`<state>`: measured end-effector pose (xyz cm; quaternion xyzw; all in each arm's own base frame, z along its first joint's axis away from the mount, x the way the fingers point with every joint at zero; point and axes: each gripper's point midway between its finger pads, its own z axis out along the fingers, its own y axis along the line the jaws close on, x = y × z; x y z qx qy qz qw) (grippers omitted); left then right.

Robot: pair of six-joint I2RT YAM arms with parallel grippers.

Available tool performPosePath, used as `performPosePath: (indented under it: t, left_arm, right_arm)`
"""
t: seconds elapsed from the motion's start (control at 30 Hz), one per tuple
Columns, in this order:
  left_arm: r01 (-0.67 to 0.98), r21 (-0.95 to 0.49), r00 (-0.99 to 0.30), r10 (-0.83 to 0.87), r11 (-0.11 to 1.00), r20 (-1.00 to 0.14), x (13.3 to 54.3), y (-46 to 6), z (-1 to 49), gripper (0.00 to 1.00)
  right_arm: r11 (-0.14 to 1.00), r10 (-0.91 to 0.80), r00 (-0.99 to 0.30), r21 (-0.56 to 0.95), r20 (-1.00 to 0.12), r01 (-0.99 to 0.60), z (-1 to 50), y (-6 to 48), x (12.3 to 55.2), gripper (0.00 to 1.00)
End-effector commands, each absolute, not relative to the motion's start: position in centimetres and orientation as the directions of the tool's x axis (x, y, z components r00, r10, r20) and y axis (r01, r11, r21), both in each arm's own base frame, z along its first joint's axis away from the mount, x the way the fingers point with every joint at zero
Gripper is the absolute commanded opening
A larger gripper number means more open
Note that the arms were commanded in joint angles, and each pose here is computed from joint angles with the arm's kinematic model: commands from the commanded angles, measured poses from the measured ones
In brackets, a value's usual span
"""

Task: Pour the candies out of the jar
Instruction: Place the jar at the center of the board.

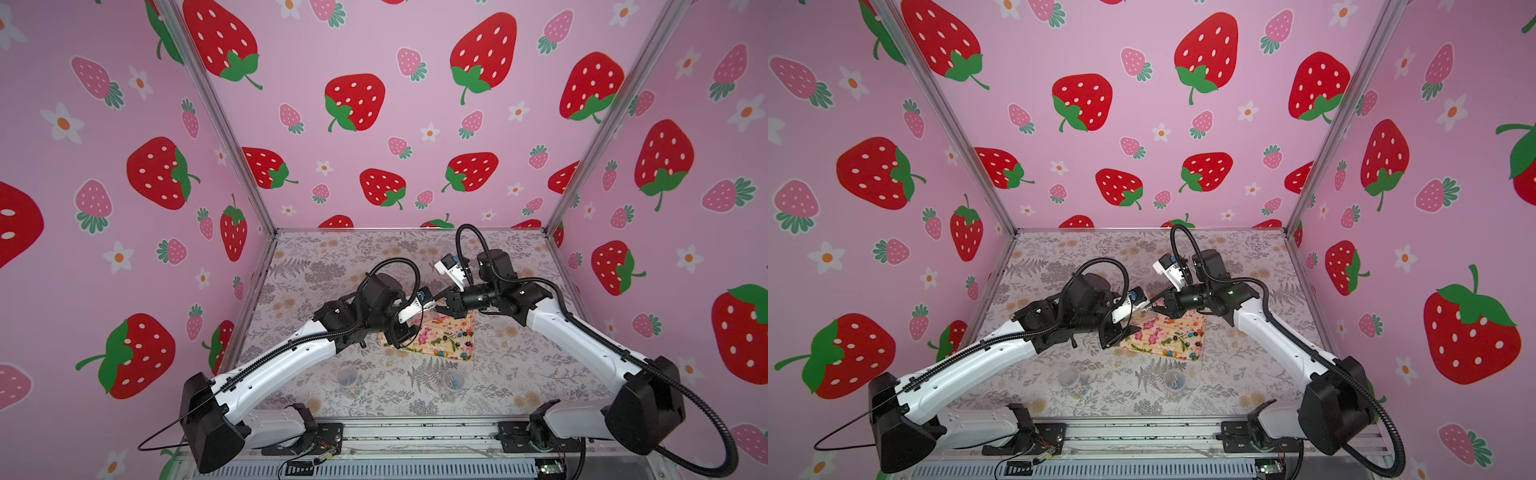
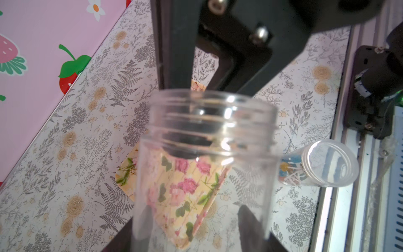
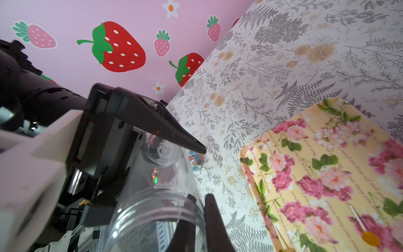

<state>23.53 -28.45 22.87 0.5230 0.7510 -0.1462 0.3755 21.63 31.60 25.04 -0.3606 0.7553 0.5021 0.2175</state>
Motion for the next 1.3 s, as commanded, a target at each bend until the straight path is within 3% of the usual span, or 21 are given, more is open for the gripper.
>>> performPosePath:
  t: [0.0,0.2,0.33,0.43,0.53,0.9,1.27]
  left_arm:
    - [0.875,0.185,-0.163,0.631,0.448,-0.759,24.2,-28.8,25.0,0.99]
    - [0.824,0.211,-0.173,0.588,0.526,-0.790,24.4,-27.0,26.0,0.99]
    - [0.758,0.221,-0.196,0.538,0.613,-0.820,24.6,-25.0,26.8,0.99]
    - [0.712,0.208,-0.220,0.495,0.670,-0.841,24.4,-23.5,27.0,0.99]
    - [0.675,0.174,-0.243,0.438,0.718,-0.866,24.1,-22.4,27.2,0.99]
    - [0.660,0.077,-0.298,0.354,0.747,-0.886,22.8,-21.5,25.8,0.99]
    - [0.640,0.066,-0.316,0.341,0.765,-0.886,22.8,-21.0,25.2,0.99]
  right_arm:
    - [0.258,-0.310,-0.621,0.565,-0.720,-0.784,26.1,31.6,22.0,0.00]
    - [0.391,-0.308,-0.650,0.531,-0.695,-0.752,24.8,30.6,24.0,0.00]
    - [0.587,-0.304,-0.709,0.461,-0.636,-0.665,22.6,27.6,27.6,0.00]
    - [0.774,-0.306,-0.759,0.314,-0.575,-0.550,20.4,23.3,31.2,0.00]
    - [0.879,-0.333,-0.785,0.130,-0.523,-0.459,18.9,19.2,34.2,0.00]
    - [0.891,-0.455,-0.842,-0.168,-0.291,-0.423,15.8,14.9,40.6,0.00]
    - [0.846,-0.524,-0.832,-0.220,-0.181,-0.485,13.1,16.5,42.4,0.00]
